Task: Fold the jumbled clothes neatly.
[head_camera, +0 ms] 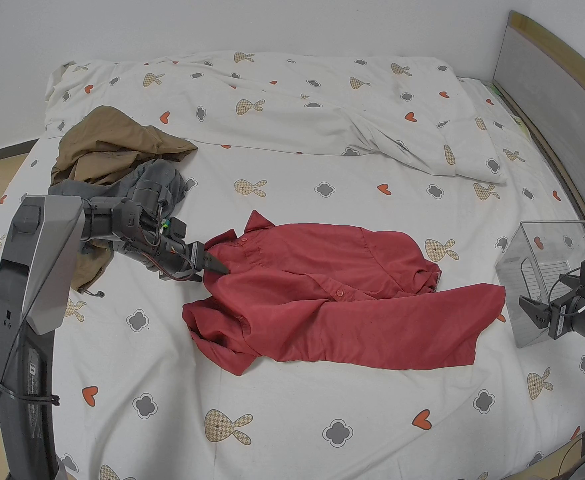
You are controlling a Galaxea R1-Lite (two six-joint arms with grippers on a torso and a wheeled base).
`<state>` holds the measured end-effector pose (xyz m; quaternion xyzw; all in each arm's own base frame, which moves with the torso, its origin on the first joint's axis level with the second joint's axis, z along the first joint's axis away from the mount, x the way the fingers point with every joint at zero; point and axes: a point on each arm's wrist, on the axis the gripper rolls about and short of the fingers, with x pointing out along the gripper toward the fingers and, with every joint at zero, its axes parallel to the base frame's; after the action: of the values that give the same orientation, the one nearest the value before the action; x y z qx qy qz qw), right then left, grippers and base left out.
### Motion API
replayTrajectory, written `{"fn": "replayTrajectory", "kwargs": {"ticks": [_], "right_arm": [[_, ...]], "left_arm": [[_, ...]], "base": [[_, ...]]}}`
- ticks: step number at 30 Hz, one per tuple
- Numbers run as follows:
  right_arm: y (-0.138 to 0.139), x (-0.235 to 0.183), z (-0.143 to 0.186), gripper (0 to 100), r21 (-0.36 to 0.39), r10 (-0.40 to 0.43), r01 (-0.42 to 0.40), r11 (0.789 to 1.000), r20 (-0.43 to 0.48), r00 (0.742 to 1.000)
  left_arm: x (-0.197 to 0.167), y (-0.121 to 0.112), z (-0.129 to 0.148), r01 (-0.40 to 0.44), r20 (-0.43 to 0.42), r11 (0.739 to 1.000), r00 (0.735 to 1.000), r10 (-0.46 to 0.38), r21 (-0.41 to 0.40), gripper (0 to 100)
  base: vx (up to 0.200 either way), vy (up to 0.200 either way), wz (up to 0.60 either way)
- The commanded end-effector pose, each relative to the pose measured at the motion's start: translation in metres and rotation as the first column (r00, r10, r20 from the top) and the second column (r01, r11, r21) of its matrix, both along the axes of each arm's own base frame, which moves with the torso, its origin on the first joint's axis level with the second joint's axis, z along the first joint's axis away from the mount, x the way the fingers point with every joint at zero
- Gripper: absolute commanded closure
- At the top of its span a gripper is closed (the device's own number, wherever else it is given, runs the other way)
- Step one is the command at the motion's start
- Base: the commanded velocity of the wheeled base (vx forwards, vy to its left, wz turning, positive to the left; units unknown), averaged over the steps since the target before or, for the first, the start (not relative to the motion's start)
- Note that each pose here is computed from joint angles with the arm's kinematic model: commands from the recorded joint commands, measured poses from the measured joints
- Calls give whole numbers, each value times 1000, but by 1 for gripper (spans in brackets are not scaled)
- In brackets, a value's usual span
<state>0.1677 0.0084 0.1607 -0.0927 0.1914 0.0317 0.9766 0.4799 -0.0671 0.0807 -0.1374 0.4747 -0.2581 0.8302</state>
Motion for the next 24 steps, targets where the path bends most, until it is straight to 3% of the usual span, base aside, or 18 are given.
{"fn": "replayTrajectory", "kwargs": {"ticks": [1, 7, 11, 13, 14, 21, 24], "right_arm": [[0, 0, 0, 0, -1, 1, -1, 1000, -2, 1000], [5, 0, -1, 0, 0, 29, -29, 1000, -3, 1000], [8, 0, -1, 0, 0, 46, -46, 999, -6, 999], [8, 0, -1, 0, 0, 48, -48, 999, -6, 999], [8, 0, -1, 0, 0, 48, -48, 999, -6, 999], [11, -2, -4, 0, 14, 60, -60, 998, -19, 998], [28, -5, -11, 0, 151, 134, -123, 981, -63, 989]], "left_arm": [[2, -6, -23, 12, -49, 1000, 999, -12, 6, 100], [-4, 1, 15, -2, 17, 1000, 1000, 2, -7, 100], [-20, 4, 76, 8, 147, 999, 989, -3, -31, 100], [-24, 4, 87, 14, 170, 999, 985, -7, -39, 100], [-40, 3, 121, 46, 238, 997, 971, -29, -65, 100], [-89, -5, 145, 78, 223, 996, 973, -64, -53, 100], [-115, -8, 139, 47, 178, 999, 983, -49, 14, 100]], "base": [[0, 0, 0], [0, 0, 0], [0, 0, 0], [0, 0, 0], [0, 0, 0], [0, 0, 0], [0, 0, 0]]}}
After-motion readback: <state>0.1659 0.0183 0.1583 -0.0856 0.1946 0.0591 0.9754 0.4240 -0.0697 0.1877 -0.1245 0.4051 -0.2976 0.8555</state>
